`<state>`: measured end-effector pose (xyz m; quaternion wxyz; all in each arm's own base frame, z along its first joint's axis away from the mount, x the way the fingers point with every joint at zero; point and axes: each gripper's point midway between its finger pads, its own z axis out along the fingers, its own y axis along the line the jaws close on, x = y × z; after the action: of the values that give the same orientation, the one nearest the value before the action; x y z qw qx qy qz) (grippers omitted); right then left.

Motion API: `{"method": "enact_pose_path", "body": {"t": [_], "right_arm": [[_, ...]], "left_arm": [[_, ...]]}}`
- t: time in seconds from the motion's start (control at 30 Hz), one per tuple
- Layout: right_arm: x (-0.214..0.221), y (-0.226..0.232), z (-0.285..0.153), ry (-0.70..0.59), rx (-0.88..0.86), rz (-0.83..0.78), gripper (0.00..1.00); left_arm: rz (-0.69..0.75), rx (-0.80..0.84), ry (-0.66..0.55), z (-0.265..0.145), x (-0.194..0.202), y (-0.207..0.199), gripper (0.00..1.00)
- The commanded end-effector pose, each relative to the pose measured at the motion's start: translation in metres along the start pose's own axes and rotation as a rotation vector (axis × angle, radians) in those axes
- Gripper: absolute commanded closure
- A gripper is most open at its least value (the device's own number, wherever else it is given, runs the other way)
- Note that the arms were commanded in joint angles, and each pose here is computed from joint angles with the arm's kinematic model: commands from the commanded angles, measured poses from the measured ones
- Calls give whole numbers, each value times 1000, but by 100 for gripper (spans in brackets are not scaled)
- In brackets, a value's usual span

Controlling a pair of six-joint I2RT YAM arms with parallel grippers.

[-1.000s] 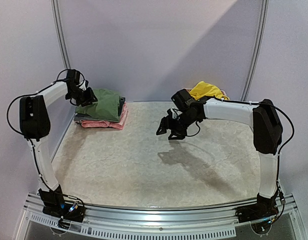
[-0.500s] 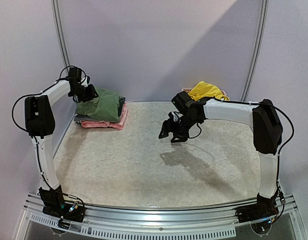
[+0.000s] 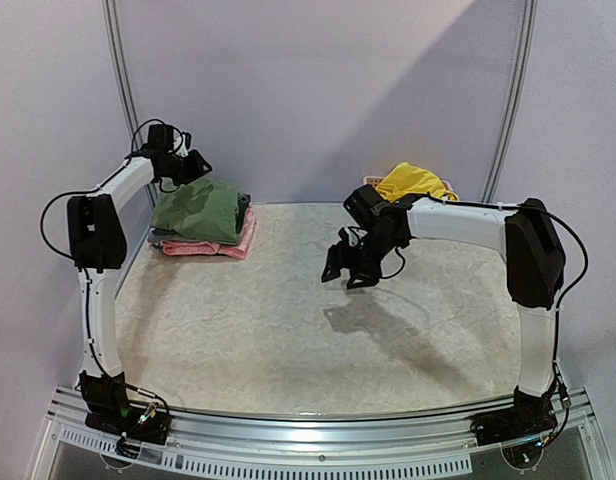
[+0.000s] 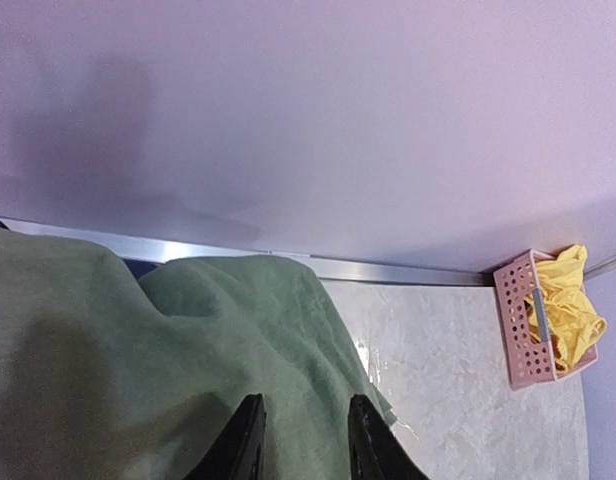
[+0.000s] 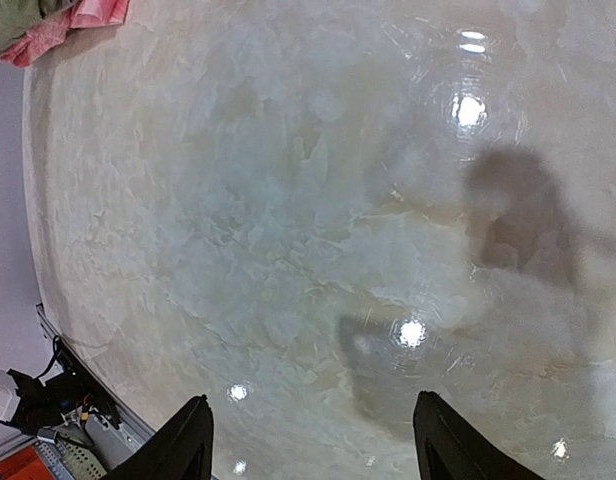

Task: Fold and stack the mixed laundry pile
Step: Adjust the square-folded tank top at the center of the board.

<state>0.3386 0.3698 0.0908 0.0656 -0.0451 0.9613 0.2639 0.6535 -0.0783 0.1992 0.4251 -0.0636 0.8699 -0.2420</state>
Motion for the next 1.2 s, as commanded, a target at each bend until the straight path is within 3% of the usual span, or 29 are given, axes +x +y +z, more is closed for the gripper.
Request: {"method": "enact_pose_path", "body": {"t": [0.0,0.3,0.73,0.93,1.07,1.17], "right_arm": [[6,0,-12,0,19,-24,31],[13,-10,-13,27,60,-29,31],[15,-22,-20,38,130,-60,31],[7,-19,-21,32,135,-80,31],[2,-15,-21,23,127,-91,30],[-3,-11,-21,11,115,-94,31]], "left_arm": [[-59,76,13,31,12,-7,72],[-77,85,-61,62,3,6,74],[-105,-2,-134,84,0,62,77],[-67,12,-211,74,-25,53,77],[-30,59,-305,47,-62,28,70],[-34,88,-368,22,-89,14,52]]}}
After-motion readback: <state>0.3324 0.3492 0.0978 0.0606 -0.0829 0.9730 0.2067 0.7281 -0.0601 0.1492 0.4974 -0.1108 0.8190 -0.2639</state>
